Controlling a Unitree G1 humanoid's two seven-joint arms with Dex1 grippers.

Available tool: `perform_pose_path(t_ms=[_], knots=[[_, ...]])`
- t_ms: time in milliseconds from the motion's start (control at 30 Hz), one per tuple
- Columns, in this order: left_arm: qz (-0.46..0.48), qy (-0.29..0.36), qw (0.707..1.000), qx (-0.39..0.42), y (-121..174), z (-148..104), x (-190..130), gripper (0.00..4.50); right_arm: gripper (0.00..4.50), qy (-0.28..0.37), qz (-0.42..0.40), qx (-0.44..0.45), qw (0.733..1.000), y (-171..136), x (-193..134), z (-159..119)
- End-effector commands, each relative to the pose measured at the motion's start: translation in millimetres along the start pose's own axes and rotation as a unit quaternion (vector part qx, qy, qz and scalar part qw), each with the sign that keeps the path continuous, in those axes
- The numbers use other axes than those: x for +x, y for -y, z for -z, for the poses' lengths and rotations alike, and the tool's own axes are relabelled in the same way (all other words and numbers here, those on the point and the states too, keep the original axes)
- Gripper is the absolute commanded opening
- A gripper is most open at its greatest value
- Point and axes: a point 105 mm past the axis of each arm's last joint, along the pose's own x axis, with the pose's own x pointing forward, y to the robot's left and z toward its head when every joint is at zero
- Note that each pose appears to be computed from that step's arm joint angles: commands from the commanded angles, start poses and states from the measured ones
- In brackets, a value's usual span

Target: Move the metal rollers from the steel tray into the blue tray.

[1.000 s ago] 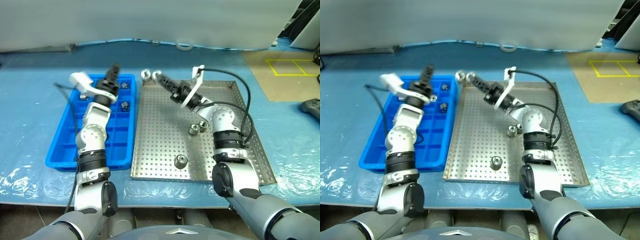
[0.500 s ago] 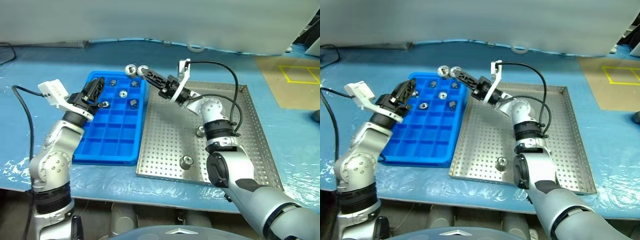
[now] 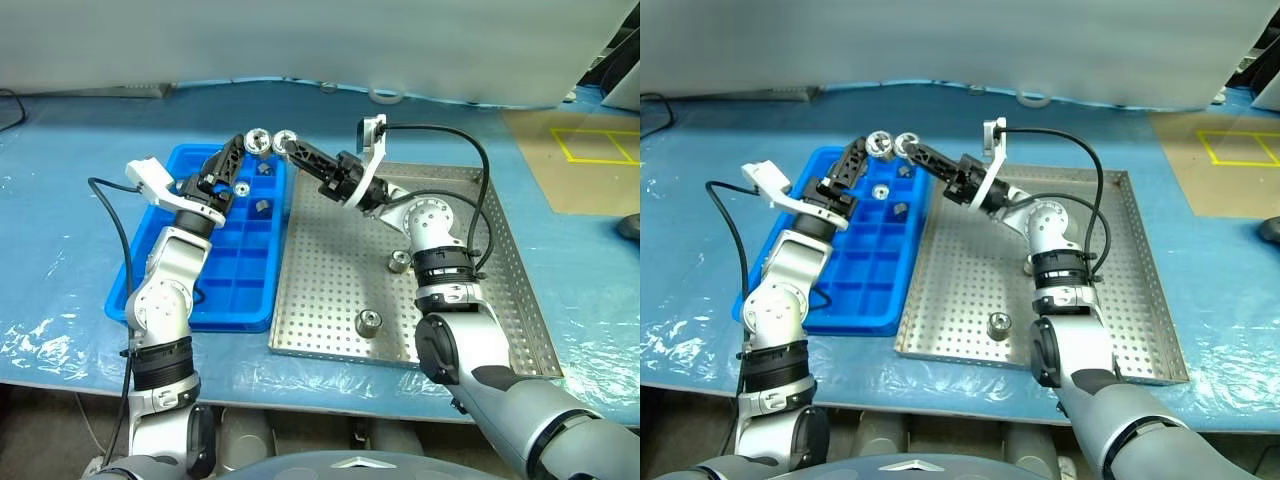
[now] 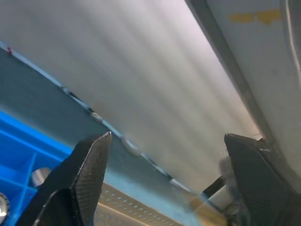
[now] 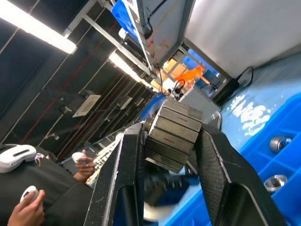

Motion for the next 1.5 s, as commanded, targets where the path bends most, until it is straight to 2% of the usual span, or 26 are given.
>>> perform_pose_path(t_ms=[33,267,500,667,767,800,1033,1100,1167,1233,1300,1333,1400,1500], knots=[[0.093,-0.003,0.994,-0.061,35.2,-1.3,4.7,4.18,1.15,-0.009,-0.030,-0.020,0.999,-15.4,9.5,-0.9],[0.088,-0.054,0.993,-0.060,32.0,20.0,3.1,4.18,1.15,-0.013,-0.024,-0.023,0.999,-12.6,11.2,3.1],[0.069,-0.036,0.995,-0.060,22.6,18.0,7.3,4.18,1.15,-0.017,-0.036,-0.019,0.999,-15.9,14.0,6.5],[0.094,0.014,0.991,-0.091,30.6,1.0,8.9,2.63,1.15,-0.018,-0.022,-0.020,0.999,-10.1,14.6,8.4],[0.105,0.011,0.991,-0.084,33.7,1.1,8.0,1.58,1.15,-0.018,-0.017,-0.023,0.999,-7.7,14.3,8.7],[0.110,0.013,0.990,-0.084,34.9,0.6,7.4,1.43,1.15,-0.018,-0.016,-0.023,0.999,-7.2,14.3,8.7],[0.098,0.059,0.986,-0.123,30.1,-15.4,11.8,1.44,1.15,-0.001,-0.017,-0.013,1.000,-8.0,13.9,3.3],[0.107,0.088,0.978,-0.155,31.2,-25.6,10.7,1.44,1.15,0.012,-0.028,-0.001,1.000,-11.8,14.9,-1.8],[0.105,0.148,0.962,-0.205,25.5,-46.2,8.1,1.44,1.15,0.074,-0.055,0.044,0.995,-20.3,15.7,-25.7],[0.081,0.223,0.944,-0.229,8.7,-72.5,1.3,1.44,1.15,0.175,-0.084,0.104,0.976,-26.7,11.5,-64.9],[0.028,0.330,0.913,-0.238,-26.1,-111.2,-18.8,1.44,1.15,0.285,-0.098,0.164,0.939,-21.4,-4.6,-105.4],[0.008,0.369,0.899,-0.236,-39.1,-125.7,-29.9,1.44,1.15,0.308,-0.098,0.177,0.929,-18.4,-9.4,-113.8],[-0.011,0.398,0.894,-0.205,-47.4,-143.2,-43.1,1.44,1.15,0.299,-0.091,0.177,0.934,-17.1,-8.3,-112.5],[-0.007,0.382,0.911,-0.153,-37.3,-152.2,-44.4,1.44,1.15,0.270,-0.082,0.170,0.944,-17.1,-3.4,-103.9]])
